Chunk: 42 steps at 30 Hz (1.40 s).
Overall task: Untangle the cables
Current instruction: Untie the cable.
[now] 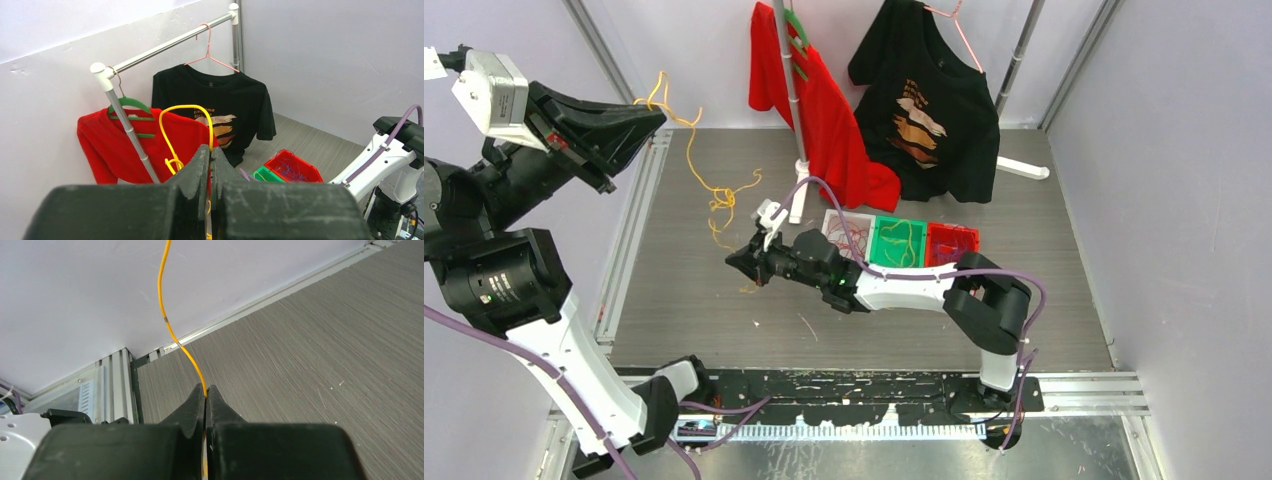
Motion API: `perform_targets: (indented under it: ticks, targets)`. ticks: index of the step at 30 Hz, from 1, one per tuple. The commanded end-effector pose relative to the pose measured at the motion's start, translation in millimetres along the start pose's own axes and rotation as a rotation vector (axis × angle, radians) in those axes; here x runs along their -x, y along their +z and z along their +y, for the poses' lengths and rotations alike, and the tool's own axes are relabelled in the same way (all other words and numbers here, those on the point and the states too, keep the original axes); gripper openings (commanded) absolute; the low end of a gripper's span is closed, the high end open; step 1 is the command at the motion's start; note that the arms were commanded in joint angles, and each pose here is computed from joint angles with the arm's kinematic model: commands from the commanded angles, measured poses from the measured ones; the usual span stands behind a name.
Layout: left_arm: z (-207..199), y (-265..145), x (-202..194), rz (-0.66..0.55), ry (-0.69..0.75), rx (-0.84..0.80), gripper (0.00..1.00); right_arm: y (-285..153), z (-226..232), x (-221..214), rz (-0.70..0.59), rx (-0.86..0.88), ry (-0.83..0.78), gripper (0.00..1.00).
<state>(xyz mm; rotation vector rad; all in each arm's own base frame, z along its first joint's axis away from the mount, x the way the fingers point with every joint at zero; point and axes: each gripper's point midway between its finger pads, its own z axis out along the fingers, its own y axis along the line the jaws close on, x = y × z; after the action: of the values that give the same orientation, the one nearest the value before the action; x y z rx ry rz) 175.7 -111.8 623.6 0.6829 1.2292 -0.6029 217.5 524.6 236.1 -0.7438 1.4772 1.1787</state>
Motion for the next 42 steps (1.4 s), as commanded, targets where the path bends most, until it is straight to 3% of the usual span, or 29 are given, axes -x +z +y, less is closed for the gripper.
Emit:
perform_targets:
  ticks: [1,9,14,23,32,42]
  targets:
    - [3,1,9,-0.02,0.051,0.009,0.0,1,3,30,-0.08,-0.003,-0.001,0.01]
    - [59,1,33,-0.072,0.232,0.238,0.0,-42,-41,-38,-0.004,-0.205,0.063,0.01]
    - [118,0,51,-0.114,0.324,0.424,0.0,-74,-35,-83,0.078,-0.234,0.08,0.01]
    - [171,-13,93,-0.229,0.482,0.648,0.0,-128,-33,-136,0.174,-0.305,0.143,0.01]
    - [185,-27,132,-0.363,0.587,0.77,0.0,-180,-44,-178,0.212,-0.415,0.166,0.01]
    - [200,-42,148,-0.425,0.658,0.887,0.0,-229,-50,-206,0.249,-0.51,0.22,0.01]
